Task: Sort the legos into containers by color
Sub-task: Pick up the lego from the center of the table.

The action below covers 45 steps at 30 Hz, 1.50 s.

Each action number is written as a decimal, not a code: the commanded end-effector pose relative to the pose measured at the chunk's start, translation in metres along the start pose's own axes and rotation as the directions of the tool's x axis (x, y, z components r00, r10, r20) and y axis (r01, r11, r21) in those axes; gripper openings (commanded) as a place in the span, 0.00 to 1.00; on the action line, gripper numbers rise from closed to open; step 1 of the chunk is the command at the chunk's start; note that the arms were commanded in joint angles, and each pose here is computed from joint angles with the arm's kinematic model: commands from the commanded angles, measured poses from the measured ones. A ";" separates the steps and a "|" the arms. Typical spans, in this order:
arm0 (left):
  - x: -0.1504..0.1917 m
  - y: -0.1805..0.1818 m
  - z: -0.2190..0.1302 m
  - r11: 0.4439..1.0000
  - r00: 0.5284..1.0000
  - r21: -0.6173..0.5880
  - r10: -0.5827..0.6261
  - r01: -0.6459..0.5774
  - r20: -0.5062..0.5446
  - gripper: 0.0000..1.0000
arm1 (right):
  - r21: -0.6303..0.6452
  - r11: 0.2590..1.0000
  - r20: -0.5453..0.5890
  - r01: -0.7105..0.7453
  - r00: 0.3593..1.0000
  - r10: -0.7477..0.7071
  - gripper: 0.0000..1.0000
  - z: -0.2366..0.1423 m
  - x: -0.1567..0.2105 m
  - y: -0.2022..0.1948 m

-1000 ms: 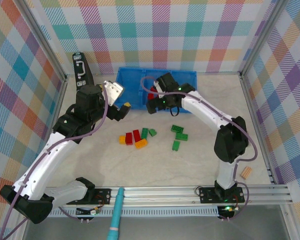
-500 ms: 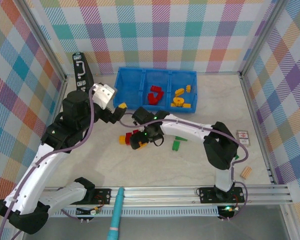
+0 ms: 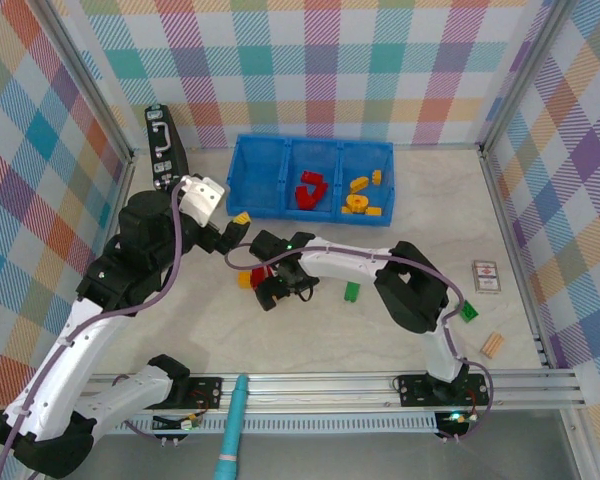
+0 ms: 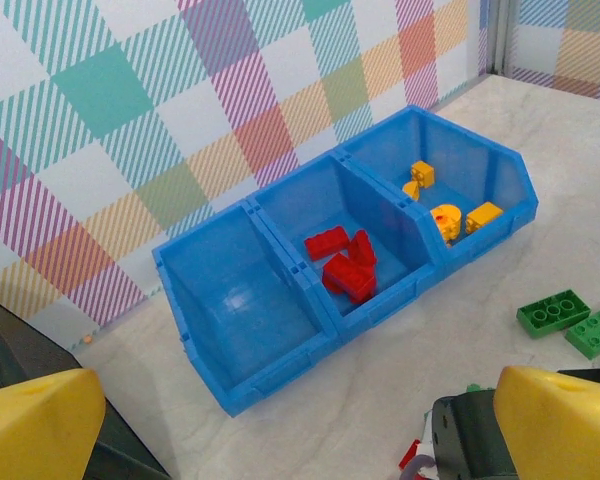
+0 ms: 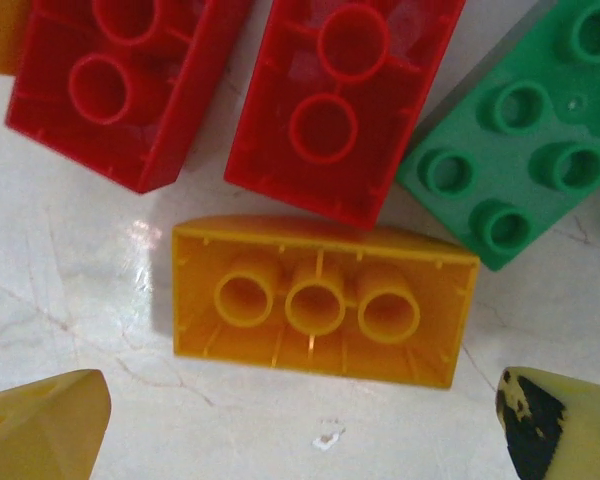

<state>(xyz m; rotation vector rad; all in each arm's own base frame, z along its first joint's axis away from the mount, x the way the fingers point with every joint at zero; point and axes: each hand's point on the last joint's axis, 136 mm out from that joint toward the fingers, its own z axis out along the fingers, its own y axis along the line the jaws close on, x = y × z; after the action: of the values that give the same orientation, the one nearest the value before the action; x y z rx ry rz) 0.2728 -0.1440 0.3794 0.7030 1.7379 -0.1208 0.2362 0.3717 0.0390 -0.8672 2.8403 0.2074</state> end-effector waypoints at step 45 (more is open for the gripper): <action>0.019 0.016 0.038 0.998 0.994 -0.022 -0.069 0.067 -0.081 1.00 | 0.177 0.977 0.155 -0.119 0.984 0.091 0.54 -0.074 -0.026 -0.079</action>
<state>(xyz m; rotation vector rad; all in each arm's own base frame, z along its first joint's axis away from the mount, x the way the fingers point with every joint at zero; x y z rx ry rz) 0.3069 -0.1392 0.3462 0.6673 1.8670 -0.0970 0.2842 0.3251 0.0871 -0.6789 2.7497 0.0446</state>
